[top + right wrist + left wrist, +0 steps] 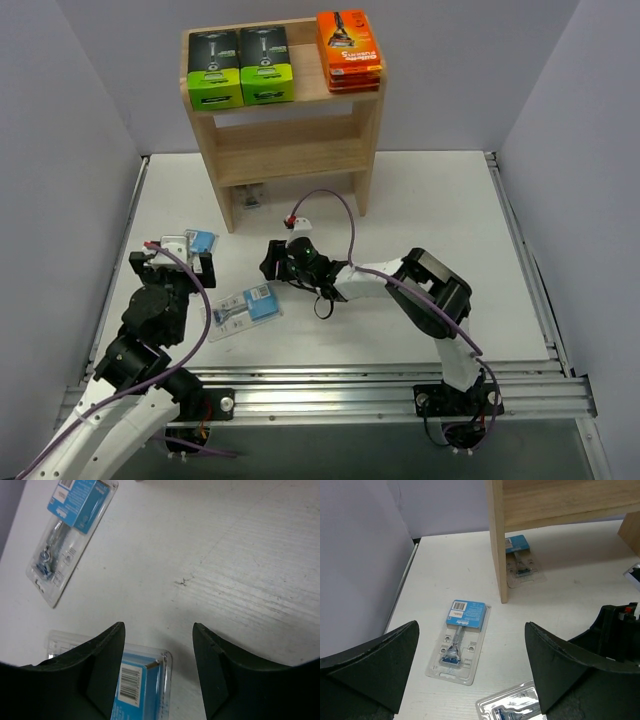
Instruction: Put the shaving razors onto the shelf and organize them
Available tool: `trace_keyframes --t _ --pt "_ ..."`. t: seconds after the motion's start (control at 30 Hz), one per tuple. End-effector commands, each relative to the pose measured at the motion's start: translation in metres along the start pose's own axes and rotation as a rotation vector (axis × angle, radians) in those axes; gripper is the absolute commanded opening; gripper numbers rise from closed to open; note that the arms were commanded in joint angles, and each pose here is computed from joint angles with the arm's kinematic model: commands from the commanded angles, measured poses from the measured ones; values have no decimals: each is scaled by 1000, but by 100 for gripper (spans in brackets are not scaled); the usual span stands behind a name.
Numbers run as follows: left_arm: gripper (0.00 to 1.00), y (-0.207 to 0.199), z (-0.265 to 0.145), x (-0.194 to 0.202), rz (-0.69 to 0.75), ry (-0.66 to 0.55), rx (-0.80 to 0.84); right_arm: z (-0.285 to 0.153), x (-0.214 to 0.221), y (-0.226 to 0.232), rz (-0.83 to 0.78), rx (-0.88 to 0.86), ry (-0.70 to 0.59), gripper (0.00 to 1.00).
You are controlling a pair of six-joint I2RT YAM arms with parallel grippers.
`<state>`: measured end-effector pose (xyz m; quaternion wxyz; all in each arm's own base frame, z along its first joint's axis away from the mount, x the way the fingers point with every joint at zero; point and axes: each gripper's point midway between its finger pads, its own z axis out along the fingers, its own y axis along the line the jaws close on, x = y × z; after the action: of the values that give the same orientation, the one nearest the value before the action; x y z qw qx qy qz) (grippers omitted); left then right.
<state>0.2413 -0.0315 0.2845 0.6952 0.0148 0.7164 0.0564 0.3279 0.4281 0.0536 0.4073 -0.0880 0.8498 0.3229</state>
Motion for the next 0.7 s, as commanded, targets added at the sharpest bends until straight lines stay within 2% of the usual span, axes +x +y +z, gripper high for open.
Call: trace_keyframes --t 0.0,0.03,0.07,0.1,0.27,0.5,0.53,0.67 --pt "97 5 -6 -20 -55 -56 4 13 -23 11 184 -61 -115 52" --pt "99 5 -7 -20 -41 -54 13 15 -25 10 211 -63 -129 52" --pt "89 6 -10 -25 -44 -66 22 16 -32 11 265 -78 -156 52" --pt "89 6 -10 -25 -45 -67 21 20 -32 3 294 -66 -166 52" --pt "96 5 -8 -22 -64 -84 15 30 -50 -10 463 -116 -258 48" --pt "97 9 -8 -20 -80 -89 -14 53 -53 -26 584 -145 -295 45" --pt "100 9 -8 -19 -79 -88 -16 55 -54 -27 606 -150 -301 45" --pt "97 9 -7 -19 -80 -89 -16 61 -78 -28 665 -217 -360 43"
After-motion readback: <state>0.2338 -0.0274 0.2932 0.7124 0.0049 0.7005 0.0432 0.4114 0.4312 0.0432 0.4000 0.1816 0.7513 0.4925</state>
